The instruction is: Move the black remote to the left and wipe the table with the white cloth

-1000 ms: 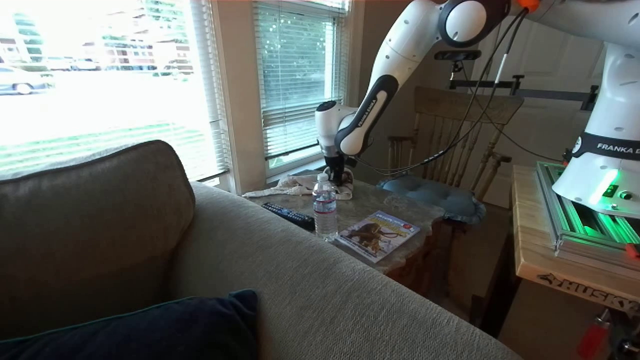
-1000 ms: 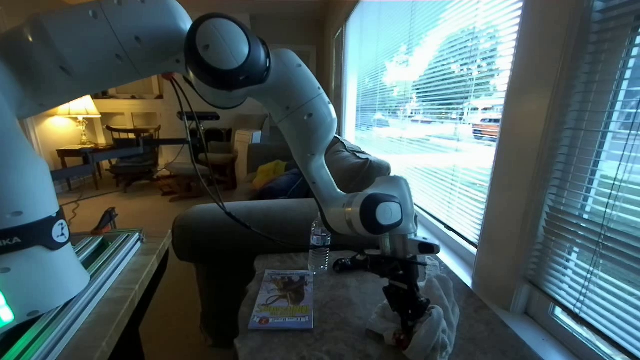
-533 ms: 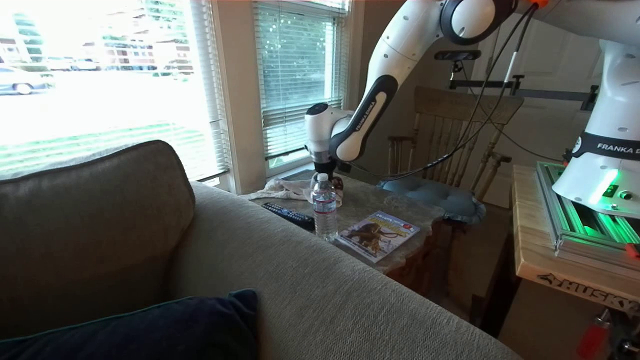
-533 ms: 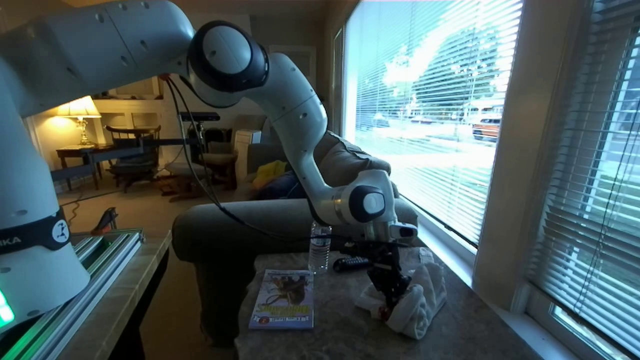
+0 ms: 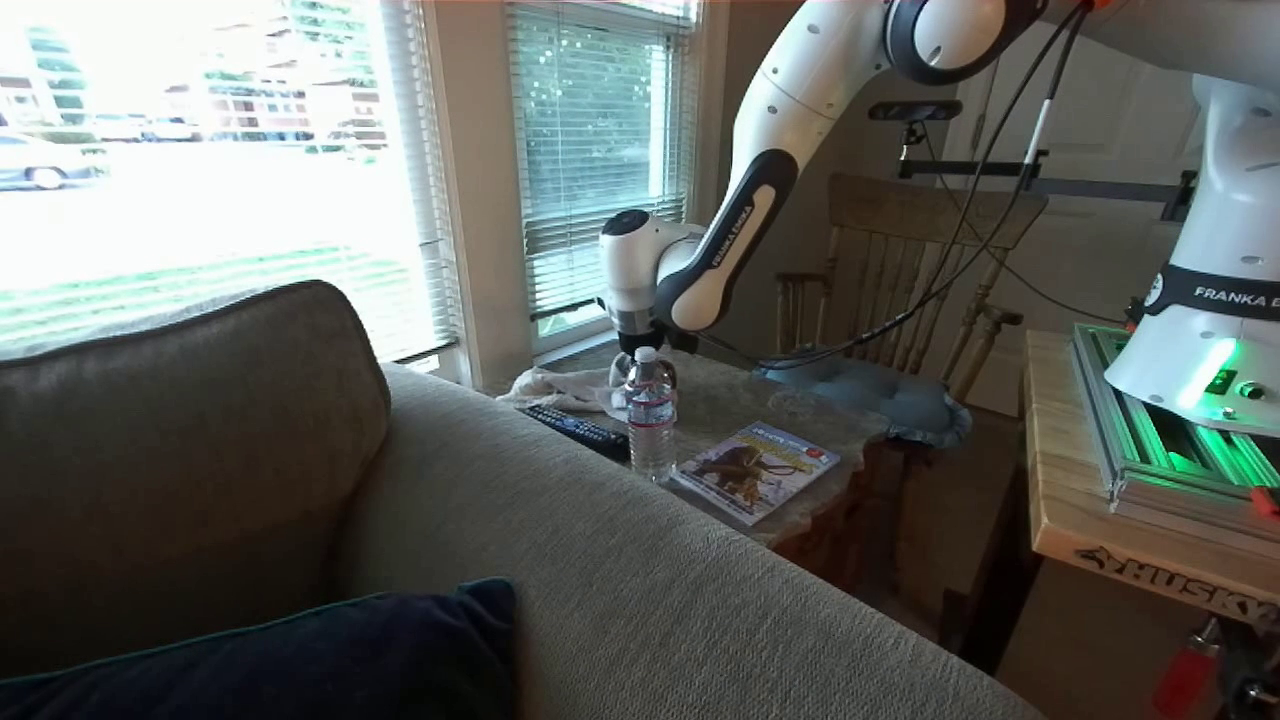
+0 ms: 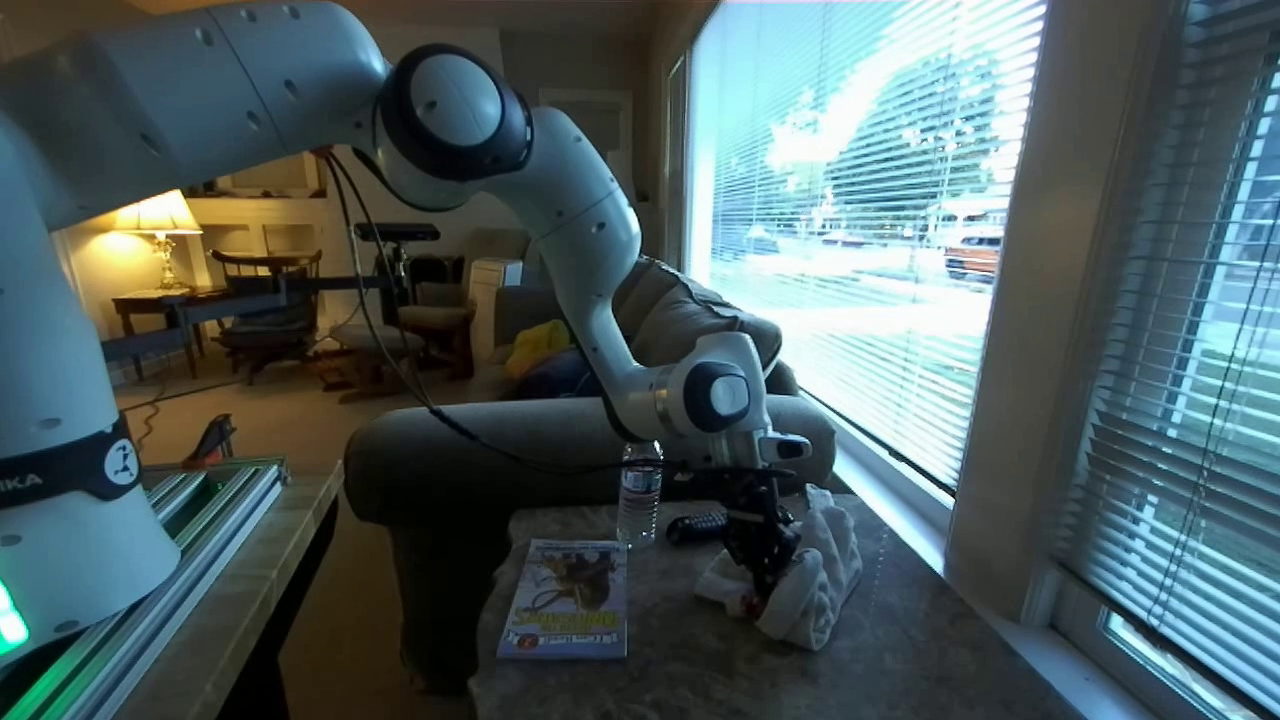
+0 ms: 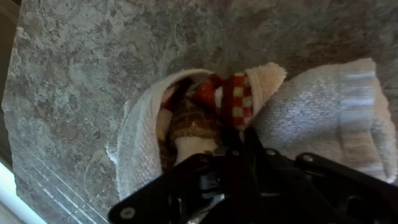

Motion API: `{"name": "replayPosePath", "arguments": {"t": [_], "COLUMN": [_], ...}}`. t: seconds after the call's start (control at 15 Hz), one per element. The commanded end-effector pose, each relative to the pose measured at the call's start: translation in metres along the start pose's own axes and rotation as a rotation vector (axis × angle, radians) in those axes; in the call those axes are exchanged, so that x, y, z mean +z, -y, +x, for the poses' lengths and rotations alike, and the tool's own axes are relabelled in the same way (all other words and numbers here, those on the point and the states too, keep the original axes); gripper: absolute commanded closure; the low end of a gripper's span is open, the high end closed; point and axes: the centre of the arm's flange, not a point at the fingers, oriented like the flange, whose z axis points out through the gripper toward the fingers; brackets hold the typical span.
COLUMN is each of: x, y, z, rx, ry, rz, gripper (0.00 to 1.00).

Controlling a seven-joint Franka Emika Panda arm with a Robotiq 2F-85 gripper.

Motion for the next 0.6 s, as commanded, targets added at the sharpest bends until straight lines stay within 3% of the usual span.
{"name": "replayPosePath", "arguments": {"t": [0.0, 0.33, 0.53], "x": [0.024, 0.054, 0.064], "y": [-0.023, -0.083, -0.100], "z": [-0.008, -0.038, -0.049], "rx": [0.051, 0.166, 0.194], "ry": [0.063, 0.173, 0.210], "rz": [-0.029, -0.057, -0.058], "gripper": [0.98, 0.98, 0.98]}}
